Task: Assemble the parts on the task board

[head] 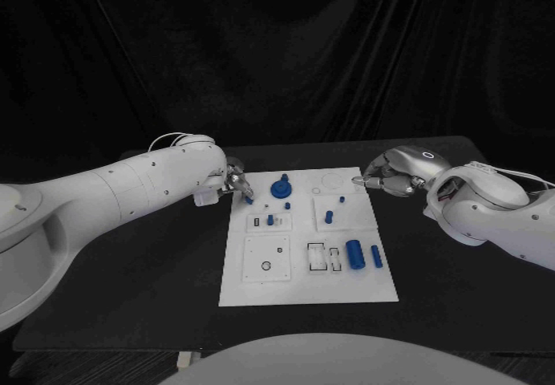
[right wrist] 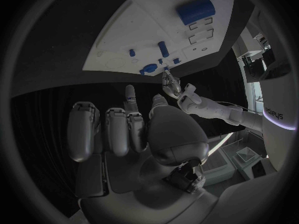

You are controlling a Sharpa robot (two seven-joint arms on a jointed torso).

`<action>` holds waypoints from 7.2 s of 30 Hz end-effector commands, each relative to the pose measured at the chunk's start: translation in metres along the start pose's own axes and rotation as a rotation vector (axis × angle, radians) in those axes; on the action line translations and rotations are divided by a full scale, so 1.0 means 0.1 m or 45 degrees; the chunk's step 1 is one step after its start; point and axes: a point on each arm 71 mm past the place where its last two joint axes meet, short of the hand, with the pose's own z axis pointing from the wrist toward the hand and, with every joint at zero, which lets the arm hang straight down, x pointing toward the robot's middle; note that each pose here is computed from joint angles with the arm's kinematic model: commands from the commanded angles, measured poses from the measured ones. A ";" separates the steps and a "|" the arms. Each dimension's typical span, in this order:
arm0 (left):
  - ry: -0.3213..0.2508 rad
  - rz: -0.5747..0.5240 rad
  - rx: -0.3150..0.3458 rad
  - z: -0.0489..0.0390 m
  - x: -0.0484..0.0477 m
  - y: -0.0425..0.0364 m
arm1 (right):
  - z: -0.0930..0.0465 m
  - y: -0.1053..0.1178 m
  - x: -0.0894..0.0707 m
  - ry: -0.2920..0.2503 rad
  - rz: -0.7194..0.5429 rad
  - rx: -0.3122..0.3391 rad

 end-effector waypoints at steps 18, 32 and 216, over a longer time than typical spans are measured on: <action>-0.021 -0.013 0.036 -0.033 0.041 0.014 | 0.00 -0.02 0.01 0.007 0.000 0.013; -0.095 -0.053 -0.015 -0.328 0.156 0.128 | -0.02 -0.05 0.01 0.006 0.009 0.027; 0.213 0.149 0.142 -0.516 0.315 -0.110 | -0.02 -0.05 0.17 0.066 0.030 0.038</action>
